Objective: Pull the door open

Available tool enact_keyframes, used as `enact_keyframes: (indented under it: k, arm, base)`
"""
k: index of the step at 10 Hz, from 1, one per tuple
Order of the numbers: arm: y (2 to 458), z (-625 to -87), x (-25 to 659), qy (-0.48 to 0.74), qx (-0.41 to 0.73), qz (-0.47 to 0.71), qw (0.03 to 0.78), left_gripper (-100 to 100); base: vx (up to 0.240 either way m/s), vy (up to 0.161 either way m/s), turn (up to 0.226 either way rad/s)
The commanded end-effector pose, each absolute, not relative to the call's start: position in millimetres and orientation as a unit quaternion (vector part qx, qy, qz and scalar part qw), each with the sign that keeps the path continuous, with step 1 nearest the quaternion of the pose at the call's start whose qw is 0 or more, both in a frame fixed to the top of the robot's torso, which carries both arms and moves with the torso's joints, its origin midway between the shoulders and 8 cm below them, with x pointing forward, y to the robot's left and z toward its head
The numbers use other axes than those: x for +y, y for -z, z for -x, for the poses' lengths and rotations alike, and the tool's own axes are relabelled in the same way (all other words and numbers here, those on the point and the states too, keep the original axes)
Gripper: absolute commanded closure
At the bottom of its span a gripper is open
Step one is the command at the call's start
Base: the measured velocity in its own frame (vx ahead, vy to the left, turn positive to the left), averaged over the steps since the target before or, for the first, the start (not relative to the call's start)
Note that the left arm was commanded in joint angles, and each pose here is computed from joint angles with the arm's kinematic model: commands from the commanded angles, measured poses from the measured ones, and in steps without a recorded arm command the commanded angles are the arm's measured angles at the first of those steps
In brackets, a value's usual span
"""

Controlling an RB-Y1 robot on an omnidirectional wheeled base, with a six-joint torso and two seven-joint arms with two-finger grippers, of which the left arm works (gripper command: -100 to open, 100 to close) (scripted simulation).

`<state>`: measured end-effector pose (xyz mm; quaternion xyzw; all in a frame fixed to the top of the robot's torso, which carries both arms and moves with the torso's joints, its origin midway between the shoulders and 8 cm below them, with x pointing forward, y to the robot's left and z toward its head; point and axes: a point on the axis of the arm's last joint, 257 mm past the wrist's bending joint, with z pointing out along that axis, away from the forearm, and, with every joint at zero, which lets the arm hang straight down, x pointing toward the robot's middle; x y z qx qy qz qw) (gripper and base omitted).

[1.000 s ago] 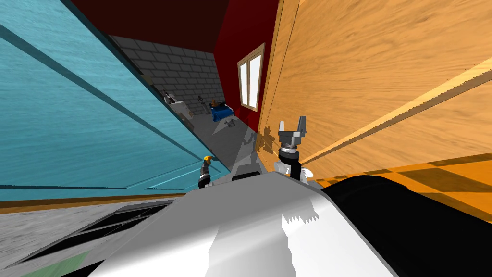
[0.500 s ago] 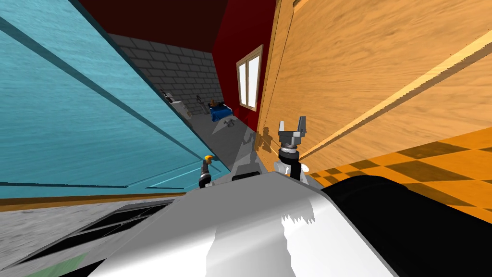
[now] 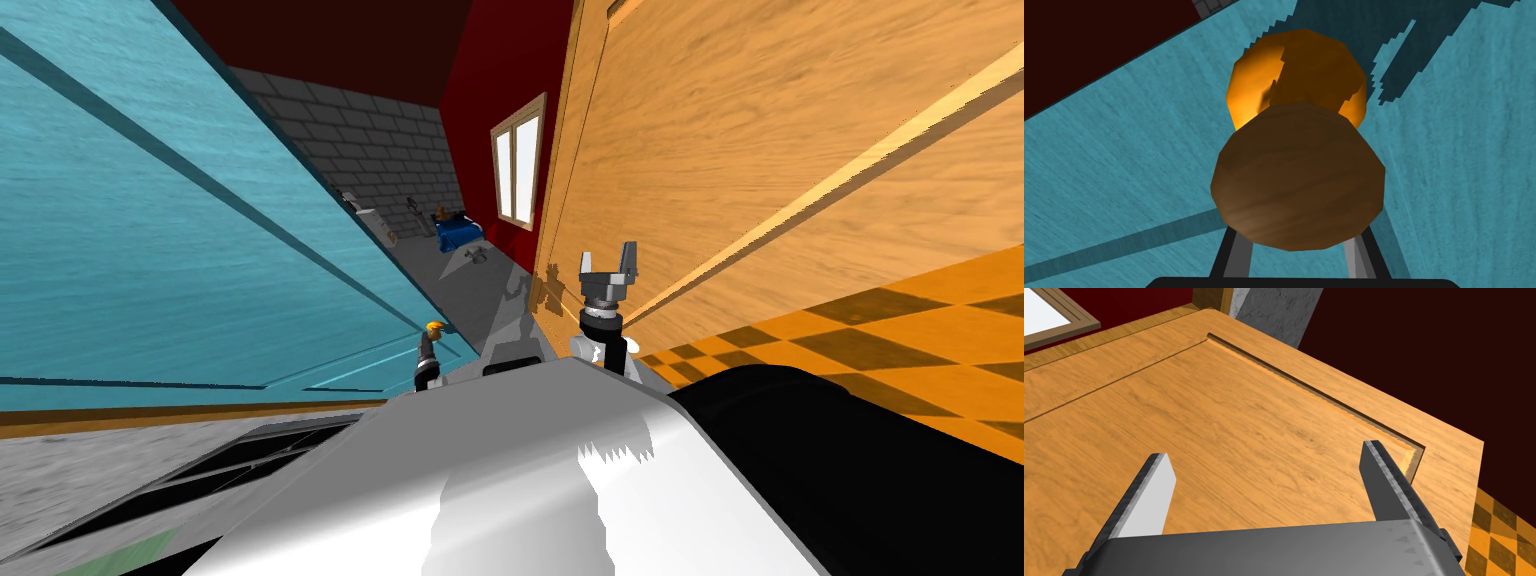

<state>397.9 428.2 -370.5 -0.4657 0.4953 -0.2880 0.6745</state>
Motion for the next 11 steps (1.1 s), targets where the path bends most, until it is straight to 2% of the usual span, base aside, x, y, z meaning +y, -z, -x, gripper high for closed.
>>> enact_keyframes:
  k: [1,5,11]
  arm:
    - [373.7,-406.7,405.1,0.322,0.482,0.478,0.660,100]
    - [382.9,-404.3,403.5,0.335,0.472,0.498,0.645,100]
    - [373.2,-410.7,402.1,0.358,0.451,0.506,0.643,100]
  base:
    - [-0.042,0.009,-0.016]
    - [-0.045,0.012,-0.037]
    - [-0.017,0.006,-0.009]
